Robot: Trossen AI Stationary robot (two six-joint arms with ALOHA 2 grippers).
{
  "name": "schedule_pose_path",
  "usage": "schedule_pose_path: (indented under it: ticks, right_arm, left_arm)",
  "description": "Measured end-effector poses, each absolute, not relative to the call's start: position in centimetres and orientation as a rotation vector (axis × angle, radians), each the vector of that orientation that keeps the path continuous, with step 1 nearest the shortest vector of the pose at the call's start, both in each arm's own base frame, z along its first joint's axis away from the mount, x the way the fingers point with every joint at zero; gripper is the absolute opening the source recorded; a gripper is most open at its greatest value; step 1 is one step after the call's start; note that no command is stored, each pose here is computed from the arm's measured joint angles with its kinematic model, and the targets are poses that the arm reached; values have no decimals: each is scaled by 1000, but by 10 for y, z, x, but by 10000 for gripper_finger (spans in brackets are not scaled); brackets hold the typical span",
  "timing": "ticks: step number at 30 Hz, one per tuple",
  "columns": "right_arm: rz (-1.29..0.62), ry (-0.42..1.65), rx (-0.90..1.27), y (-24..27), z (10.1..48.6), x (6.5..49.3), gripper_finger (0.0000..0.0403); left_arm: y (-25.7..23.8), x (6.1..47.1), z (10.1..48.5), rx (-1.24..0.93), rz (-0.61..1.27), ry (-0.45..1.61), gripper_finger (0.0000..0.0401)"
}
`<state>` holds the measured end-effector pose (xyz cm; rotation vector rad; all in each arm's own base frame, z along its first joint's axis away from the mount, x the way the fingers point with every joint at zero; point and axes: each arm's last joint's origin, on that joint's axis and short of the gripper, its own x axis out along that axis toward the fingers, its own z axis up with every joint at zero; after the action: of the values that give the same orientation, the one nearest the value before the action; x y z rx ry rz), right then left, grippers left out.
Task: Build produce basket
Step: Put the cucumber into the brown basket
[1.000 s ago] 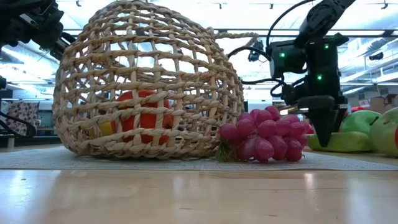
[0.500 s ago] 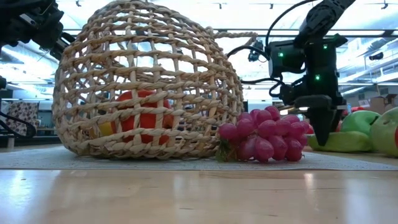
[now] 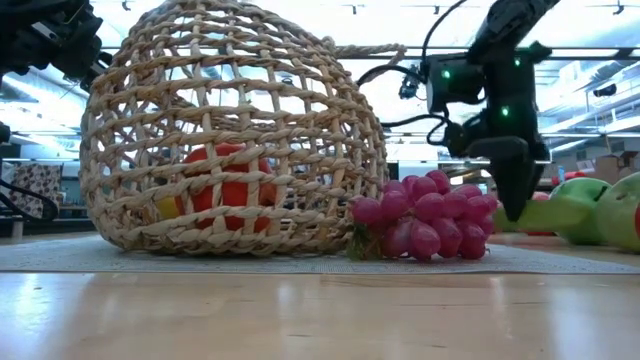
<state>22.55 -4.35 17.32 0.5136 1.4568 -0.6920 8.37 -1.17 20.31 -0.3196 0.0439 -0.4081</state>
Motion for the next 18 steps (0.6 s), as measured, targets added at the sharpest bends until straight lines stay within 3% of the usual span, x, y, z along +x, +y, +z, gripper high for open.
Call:
schedule_pose_path:
  ticks: [18]
  right_arm:
    - [-987, 1154, 318, -62, 315, 219, 184]
  left_arm:
    - [-12, 84, 203, -319, -408, 44, 121]
